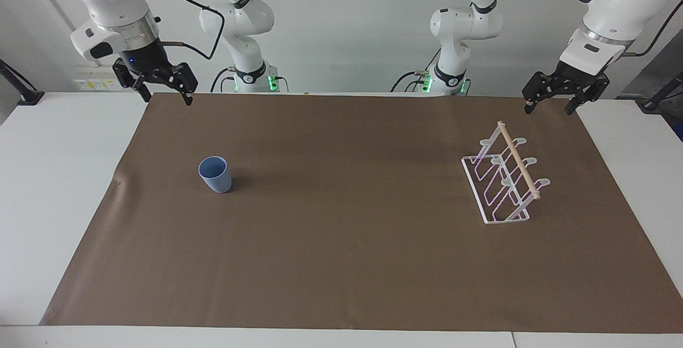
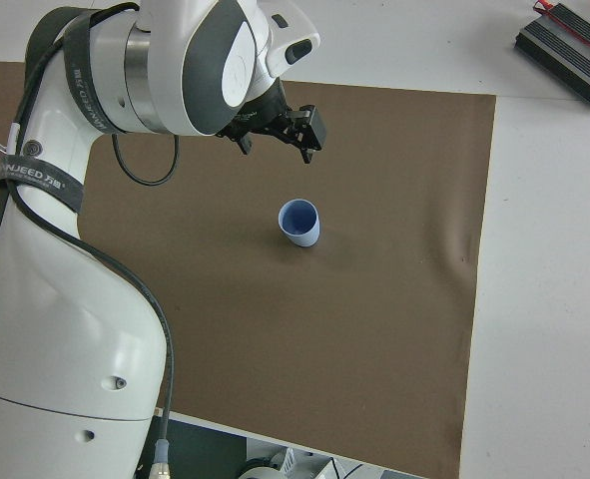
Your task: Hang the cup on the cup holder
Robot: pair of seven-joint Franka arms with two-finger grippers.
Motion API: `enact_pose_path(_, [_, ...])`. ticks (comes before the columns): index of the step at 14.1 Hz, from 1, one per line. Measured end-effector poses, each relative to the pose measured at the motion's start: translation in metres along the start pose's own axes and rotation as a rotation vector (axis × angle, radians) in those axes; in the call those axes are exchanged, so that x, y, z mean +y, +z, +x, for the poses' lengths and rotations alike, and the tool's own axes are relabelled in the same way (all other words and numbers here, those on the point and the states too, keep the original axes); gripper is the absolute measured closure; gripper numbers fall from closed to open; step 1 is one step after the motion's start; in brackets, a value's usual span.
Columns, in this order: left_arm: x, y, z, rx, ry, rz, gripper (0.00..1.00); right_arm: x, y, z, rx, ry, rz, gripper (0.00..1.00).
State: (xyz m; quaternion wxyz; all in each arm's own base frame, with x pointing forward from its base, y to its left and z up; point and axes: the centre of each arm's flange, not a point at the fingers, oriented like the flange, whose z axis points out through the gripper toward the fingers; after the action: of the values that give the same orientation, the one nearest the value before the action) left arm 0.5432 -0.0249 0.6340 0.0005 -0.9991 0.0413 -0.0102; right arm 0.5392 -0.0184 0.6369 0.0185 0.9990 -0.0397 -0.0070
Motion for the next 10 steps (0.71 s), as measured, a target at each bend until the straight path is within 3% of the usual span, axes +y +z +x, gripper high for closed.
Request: enact_pose_path(10, [-0.0003, 0.0, 0.0, 0.0, -0.001, 0.0, 0.0, -0.001, 0.0001, -0.0025, -0.008, -0.003, 0.0, 0.0])
